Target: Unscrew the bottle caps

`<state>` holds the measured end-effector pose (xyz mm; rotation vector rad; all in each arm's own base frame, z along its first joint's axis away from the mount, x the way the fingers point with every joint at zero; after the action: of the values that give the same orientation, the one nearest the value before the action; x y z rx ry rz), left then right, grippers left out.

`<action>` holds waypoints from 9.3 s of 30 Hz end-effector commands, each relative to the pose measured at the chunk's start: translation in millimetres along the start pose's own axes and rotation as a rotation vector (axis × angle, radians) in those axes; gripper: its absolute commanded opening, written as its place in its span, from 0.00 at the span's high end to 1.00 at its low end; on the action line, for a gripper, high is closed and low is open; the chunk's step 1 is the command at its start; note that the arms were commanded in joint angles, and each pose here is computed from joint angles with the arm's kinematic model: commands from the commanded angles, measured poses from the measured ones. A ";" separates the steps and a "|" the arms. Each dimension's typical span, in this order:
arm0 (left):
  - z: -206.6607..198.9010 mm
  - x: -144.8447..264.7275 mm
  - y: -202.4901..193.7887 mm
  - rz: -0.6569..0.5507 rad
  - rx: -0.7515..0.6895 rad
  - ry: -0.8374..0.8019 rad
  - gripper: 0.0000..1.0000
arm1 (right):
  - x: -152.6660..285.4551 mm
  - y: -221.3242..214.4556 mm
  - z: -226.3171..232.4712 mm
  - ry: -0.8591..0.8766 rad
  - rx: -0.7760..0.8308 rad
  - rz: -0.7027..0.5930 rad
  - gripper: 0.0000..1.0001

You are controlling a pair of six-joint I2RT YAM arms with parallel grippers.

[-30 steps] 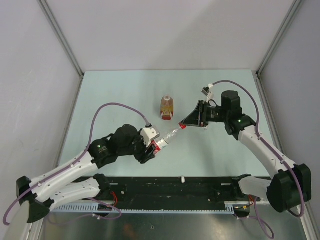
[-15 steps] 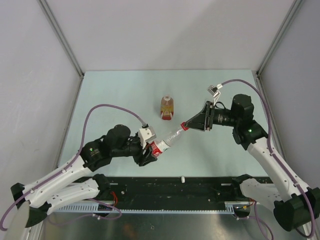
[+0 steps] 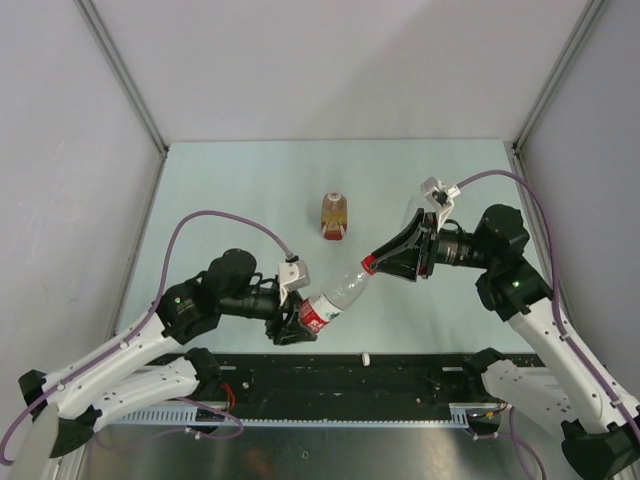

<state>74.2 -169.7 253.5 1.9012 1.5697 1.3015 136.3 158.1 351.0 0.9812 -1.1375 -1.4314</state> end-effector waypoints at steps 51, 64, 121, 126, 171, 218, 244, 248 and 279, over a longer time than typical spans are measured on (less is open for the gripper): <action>12.0 8.0 30.4 -0.421 -0.064 0.191 1.00 | 10.9 58.2 -4.7 -0.257 -0.080 -0.273 0.01; 33.0 -23.4 27.7 -0.380 0.070 0.499 1.00 | -9.9 40.7 -45.2 -0.378 -0.274 -0.220 0.04; 23.9 -86.7 27.3 -0.247 -0.027 0.917 1.00 | -46.2 6.9 -97.0 -0.535 -0.441 -0.172 0.81; 24.0 -87.0 25.4 -0.241 -0.024 0.910 1.00 | -45.2 5.5 -95.3 -0.501 -0.428 -0.185 0.99; -63.5 -33.9 22.6 -0.485 -0.211 -0.548 1.00 | -5.1 23.3 5.0 0.233 0.201 -0.231 1.00; -1.1 -28.2 26.1 -0.575 -0.053 0.084 1.00 | 14.5 41.2 6.2 -0.138 0.141 -0.347 0.01; 26.6 -66.4 17.7 -0.429 0.035 0.815 1.00 | -1.6 14.9 -53.9 -0.408 -0.198 -0.237 0.01; 25.2 -73.3 19.0 -0.406 0.015 0.865 1.00 | -5.1 9.9 -62.1 -0.417 -0.249 -0.216 0.01; 22.9 -98.5 16.3 -0.273 -0.019 0.939 1.00 | -25.8 -16.6 -108.1 -0.439 -0.468 -0.158 0.38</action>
<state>106.2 -246.6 197.4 1.0215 2.0119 2.2890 237.0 167.6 284.8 0.3252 -0.9662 -1.9686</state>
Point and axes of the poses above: each gripper's point midway between its finger pads, its own x axis back along the fingers, its own z axis along the line the jaws close on, y = z × x, the point moved 9 cm from there along x, back along the fingers, and after that the axes turned 15 degrees about x, right-handed, at the moved point
